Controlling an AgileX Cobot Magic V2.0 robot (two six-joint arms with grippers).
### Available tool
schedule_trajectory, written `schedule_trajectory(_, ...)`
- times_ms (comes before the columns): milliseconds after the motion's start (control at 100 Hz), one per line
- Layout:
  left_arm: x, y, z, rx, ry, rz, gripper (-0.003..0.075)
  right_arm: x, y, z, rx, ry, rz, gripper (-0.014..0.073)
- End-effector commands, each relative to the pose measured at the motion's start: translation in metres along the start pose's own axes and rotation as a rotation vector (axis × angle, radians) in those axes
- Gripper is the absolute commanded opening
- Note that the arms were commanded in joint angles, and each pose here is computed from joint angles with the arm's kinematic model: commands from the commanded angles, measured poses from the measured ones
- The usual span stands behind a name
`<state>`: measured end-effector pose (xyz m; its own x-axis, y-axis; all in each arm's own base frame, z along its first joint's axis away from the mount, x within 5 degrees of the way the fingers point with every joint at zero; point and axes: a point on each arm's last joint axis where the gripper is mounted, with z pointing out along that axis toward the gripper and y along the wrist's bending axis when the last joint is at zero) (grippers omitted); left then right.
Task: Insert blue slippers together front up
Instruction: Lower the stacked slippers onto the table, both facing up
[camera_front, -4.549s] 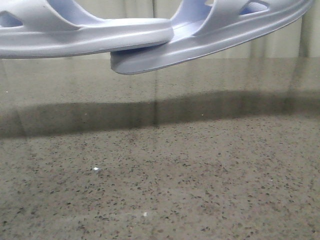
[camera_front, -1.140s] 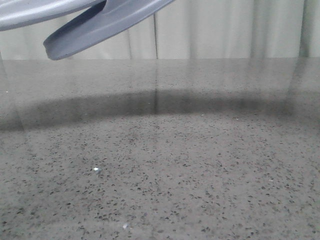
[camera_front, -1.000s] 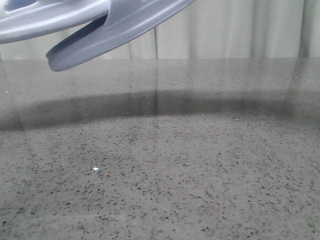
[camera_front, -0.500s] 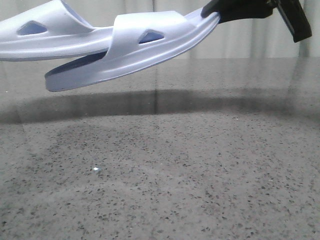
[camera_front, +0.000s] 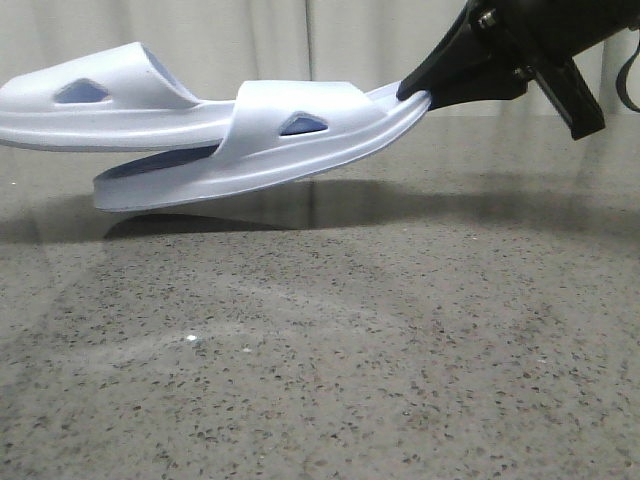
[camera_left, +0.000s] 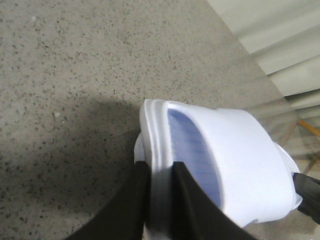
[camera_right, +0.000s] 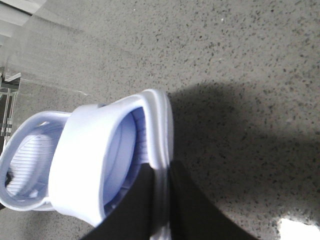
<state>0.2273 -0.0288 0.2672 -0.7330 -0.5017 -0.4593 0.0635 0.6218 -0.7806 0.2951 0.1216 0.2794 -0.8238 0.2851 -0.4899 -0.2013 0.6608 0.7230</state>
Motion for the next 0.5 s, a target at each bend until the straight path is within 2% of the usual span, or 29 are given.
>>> schedule_trajectory(0, -0.0049, -0.0152, -0.0014, 0.087, 0.002, 0.026, 0.0016, -0.0040, 0.0177, -0.0081, -0.070, -0.010, -0.015, -0.0106)
schedule_trajectory(490, -0.0065, -0.0139, -0.0001, 0.085, -0.012, 0.061, 0.0015, -0.0004, 0.0103, -0.0045, -0.042, -0.005, -0.004, -0.0106)
